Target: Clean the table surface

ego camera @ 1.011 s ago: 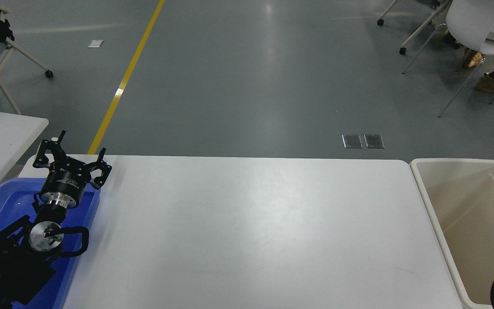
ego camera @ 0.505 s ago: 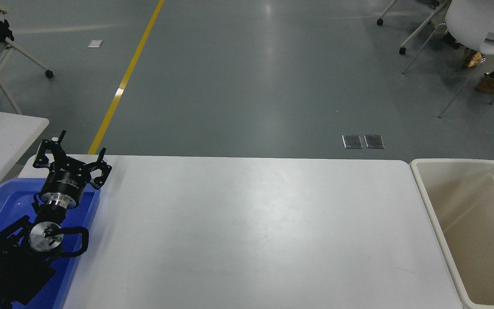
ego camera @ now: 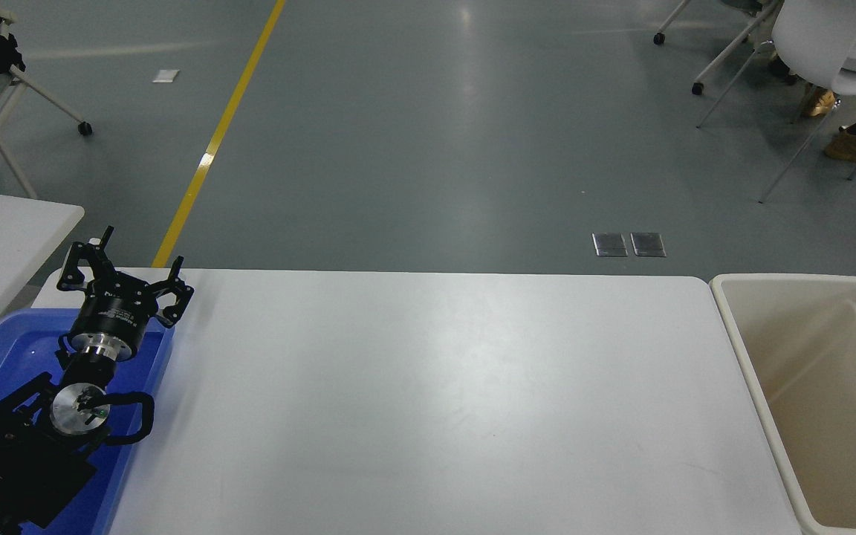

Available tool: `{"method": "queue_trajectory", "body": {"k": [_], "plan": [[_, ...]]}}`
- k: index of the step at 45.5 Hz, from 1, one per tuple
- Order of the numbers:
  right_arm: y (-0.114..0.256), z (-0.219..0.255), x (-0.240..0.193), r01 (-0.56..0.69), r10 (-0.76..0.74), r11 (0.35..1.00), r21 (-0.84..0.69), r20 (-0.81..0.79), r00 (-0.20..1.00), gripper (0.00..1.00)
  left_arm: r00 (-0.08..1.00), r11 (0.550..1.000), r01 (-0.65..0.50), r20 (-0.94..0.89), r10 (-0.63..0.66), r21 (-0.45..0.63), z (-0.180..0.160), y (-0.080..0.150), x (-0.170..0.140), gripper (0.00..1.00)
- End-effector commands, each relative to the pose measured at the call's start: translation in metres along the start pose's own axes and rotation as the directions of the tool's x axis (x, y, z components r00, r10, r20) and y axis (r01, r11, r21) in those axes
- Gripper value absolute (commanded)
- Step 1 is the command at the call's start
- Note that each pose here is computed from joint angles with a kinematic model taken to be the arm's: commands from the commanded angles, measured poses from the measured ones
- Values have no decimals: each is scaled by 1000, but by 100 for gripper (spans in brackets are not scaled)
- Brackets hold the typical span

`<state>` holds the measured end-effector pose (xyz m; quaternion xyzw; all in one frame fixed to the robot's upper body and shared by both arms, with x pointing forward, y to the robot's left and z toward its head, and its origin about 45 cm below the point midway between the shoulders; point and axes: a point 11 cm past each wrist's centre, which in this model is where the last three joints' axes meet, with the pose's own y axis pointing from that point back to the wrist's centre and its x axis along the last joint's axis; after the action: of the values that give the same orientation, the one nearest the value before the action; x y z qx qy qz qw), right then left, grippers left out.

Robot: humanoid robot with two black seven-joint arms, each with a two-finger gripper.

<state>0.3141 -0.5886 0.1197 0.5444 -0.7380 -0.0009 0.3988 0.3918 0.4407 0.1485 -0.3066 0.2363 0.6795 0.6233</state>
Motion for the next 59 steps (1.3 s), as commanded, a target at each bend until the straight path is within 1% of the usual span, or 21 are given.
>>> {"method": "queue_trajectory", "body": {"k": [1, 7, 8, 10, 15, 17, 21, 23, 26, 28, 29, 41, 44, 46, 49, 54, 55, 59], "plan": [[1, 7, -8, 102, -123, 992, -80, -321, 939, 0, 1000, 1000, 0, 0, 0, 0, 0, 0, 0, 100], [-1, 1, -6, 114, -139, 990, -85, -401, 906, 0, 1000, 1000, 0, 0, 0, 0, 0, 0, 0, 100], [-2, -1, -5, 111, -134, 991, -81, -401, 906, 7, 1000, 1000, -1, 0, 1, 0, 0, 0, 0, 100], [-3, -5, -3, 103, -123, 992, -71, -404, 907, 25, 1000, 1000, -1, 0, 1, 0, 0, 0, 0, 100], [-4, -8, -1, 72, -87, 996, -52, -401, 912, 56, 1000, 1000, 0, 0, 0, 0, 0, 0, 0, 100], [-4, -9, -1, 62, -74, 997, -45, -401, 913, 62, 1000, 1000, 0, 1, 0, -1, 1, 0, 0, 100], [-4, -7, -3, 59, -72, 997, -45, -399, 914, 64, 1000, 1000, 0, 0, 0, 0, 0, 0, 0, 100], [-4, -7, -3, 60, -73, 997, -45, -398, 914, 72, 1000, 1000, 0, 0, 0, 0, 0, 0, 0, 100], [-4, -7, -5, 63, -76, 997, -45, -398, 914, 89, 1000, 1000, -1, 0, 1, 0, 0, 0, 0, 100], [-4, -7, -5, 65, -77, 997, -45, -397, 915, 95, 1000, 1000, -1, 0, 1, 0, 0, 0, 0, 100], [-4, -7, -6, 67, -79, 997, -45, -398, 914, 96, 1000, 1000, 0, 0, 0, 0, 0, 0, 0, 100], [-4, -9, -3, 62, -73, 997, -41, -397, 915, 96, 1000, 1000, -1, 0, 1, 0, 0, 0, 0, 100], [-7, -18, 2, 50, -54, 999, -22, -390, 919, 96, 1000, 1000, -1, 0, 1, 0, 0, 0, 0, 100], [-10, -34, 7, 35, -29, 999, 9, -380, 925, 96, 1000, 1000, -1, 0, 1, 0, 0, 0, 0, 100], [-16, -71, 24, -18, 45, 996, 85, -338, 940, 96, 1000, 1000, 0, 0, 0, 0, 0, 0, 0, 100], [-16, -119, 65, -137, 170, 973, 186, -176, 970, 96, 1000, 1000, -1, 0, 1, 0, 0, 0, 0, 100], [-13, -151, 89, -201, 224, 948, 245, -69, 972, 96, 1000, 1000, 0, 0, 0, 0, 0, 0, 0, 100], [-10, -185, 103, -239, 245, 923, 302, 18, 969, 98, 1000, 1000, 0, 0, 0, 0, 0, 0, 0, 100]]}}
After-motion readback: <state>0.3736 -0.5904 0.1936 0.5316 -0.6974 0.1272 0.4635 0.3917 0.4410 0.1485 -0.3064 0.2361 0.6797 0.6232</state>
